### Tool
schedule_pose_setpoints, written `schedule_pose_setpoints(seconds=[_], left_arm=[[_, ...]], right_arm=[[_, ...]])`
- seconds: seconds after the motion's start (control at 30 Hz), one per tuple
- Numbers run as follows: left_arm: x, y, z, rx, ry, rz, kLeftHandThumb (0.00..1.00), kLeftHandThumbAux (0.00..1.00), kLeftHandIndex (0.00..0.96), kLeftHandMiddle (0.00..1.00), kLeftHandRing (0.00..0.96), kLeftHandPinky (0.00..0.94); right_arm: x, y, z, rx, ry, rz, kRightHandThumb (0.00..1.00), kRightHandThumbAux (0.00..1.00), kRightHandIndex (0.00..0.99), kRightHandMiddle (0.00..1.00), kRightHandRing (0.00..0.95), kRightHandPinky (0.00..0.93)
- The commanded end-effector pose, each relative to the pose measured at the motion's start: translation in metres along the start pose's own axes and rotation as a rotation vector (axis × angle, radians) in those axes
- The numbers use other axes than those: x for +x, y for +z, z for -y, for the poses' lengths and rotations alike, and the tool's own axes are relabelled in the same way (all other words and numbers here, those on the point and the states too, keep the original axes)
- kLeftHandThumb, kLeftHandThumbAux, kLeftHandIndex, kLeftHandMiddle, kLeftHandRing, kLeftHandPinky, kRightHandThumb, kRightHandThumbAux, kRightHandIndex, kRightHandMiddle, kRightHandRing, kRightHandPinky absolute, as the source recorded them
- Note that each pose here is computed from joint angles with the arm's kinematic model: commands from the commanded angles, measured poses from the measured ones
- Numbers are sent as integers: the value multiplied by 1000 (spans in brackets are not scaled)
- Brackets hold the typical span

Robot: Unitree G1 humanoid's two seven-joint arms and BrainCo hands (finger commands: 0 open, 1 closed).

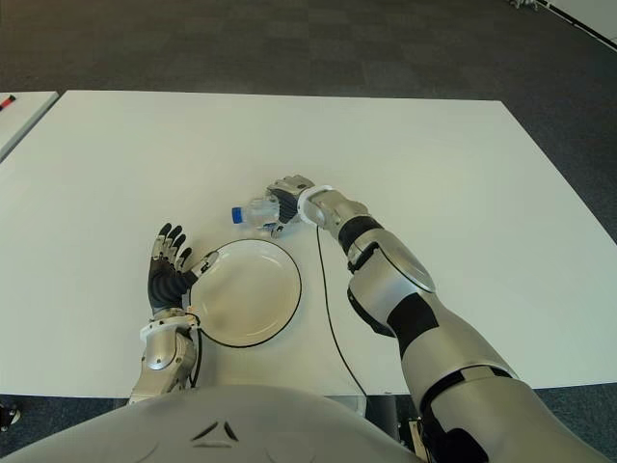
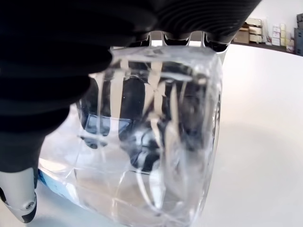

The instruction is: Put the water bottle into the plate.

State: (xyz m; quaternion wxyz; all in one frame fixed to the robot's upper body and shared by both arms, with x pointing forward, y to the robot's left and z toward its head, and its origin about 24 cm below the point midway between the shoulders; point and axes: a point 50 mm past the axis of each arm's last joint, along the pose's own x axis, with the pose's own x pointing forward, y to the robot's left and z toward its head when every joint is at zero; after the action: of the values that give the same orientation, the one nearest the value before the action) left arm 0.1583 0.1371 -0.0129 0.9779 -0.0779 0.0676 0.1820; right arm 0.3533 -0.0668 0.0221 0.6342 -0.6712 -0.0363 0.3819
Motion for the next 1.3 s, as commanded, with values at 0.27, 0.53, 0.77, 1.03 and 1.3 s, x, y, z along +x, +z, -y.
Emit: schedule_pose_setpoints(seconds=[0.27,0.53,0.77,1.03,1.3], left_arm=[[-9,-2,24,-126,34,-44,0,988,104,127,112,139],[-9,-2,23,-126,33,-38,0,991,114,134,116,141],[-8,-2,22,-129,28,-39,0,985,108,129,110,135],[-8,-3,20,-132,30,-39,0,984,105,127,109,136],[-8,-4,18,-119,31,-36,0,983,110,131,113,135]], right_arm=[[-8,-4,-48,73,159,-30,961,652,409,523,490,60],[-8,-4,-49,85,161,-31,961,652,410,525,489,51],[-8,-4,-49,84,162,-27,961,652,410,527,490,53],[-8,-4,-51,94,159,-32,961,652,409,527,490,64],[-7,-2,-48,115,148,-26,961,652,409,525,488,64]])
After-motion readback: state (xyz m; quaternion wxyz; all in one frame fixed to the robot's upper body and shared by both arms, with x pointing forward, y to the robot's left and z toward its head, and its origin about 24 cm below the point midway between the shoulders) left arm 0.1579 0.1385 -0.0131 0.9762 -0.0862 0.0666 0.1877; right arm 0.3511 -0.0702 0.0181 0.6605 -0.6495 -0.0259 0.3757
